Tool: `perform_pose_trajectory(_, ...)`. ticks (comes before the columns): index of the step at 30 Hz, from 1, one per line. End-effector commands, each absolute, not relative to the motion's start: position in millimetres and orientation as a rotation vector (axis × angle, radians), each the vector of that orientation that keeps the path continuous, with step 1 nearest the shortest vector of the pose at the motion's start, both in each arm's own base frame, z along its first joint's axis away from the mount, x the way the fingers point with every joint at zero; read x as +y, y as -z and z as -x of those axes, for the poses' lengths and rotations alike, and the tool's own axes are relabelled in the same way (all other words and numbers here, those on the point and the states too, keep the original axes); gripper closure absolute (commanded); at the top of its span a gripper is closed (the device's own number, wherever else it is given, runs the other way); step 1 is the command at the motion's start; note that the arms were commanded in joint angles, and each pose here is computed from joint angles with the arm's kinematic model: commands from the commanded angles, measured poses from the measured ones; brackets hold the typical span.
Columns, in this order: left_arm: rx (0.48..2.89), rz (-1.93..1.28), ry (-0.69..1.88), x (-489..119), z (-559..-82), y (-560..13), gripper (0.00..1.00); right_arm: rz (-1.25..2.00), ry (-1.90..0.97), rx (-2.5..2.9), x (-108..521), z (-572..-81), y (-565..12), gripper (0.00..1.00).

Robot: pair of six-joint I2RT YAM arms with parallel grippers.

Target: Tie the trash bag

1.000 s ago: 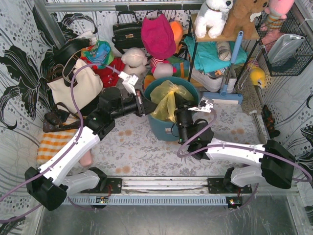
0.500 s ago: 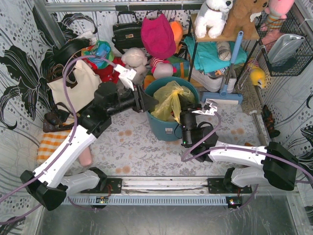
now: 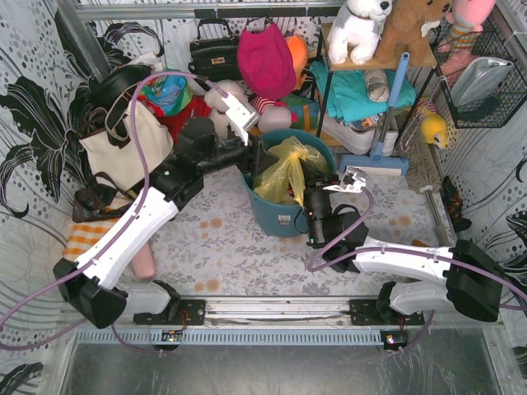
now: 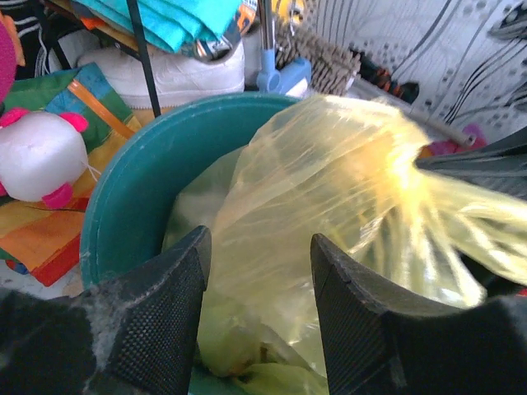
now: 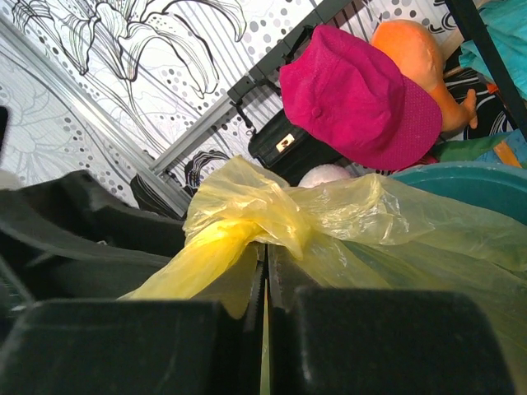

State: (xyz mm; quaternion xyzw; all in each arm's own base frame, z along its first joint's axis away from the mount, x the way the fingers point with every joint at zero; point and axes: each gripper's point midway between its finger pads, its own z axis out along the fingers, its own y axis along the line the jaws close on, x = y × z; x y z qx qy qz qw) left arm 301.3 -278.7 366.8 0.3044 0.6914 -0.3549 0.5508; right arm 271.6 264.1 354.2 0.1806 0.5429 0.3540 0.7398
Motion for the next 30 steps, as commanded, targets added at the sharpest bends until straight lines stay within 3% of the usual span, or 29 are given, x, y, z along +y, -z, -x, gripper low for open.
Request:
perform_pose_trajectory(1,1.522,-0.926,0.765,-288,-305,-371,0.4,-0.417,-0.832,1.156,262,-268,-372,1.0)
perform_pose_trajectory(5,1.473,-1.004,0.831,-299,-297,-369,0.43,-0.409,-0.845,1.166,267,-268,-372,1.0)
perform_pose_trajectory(10,1.389,-1.043,0.908,-305,-281,-381,0.84,-0.4,-0.851,1.179,275,-270,-368,1.0)
perform_pose_trajectory(13,1.378,-1.038,0.929,-302,-273,-384,1.0,-0.393,-0.85,1.188,280,-272,-363,1.0)
perform_pose_trajectory(30,1.506,-1.019,1.045,-296,-217,-351,1.0,-0.366,-0.81,1.051,285,-278,-398,1.0)
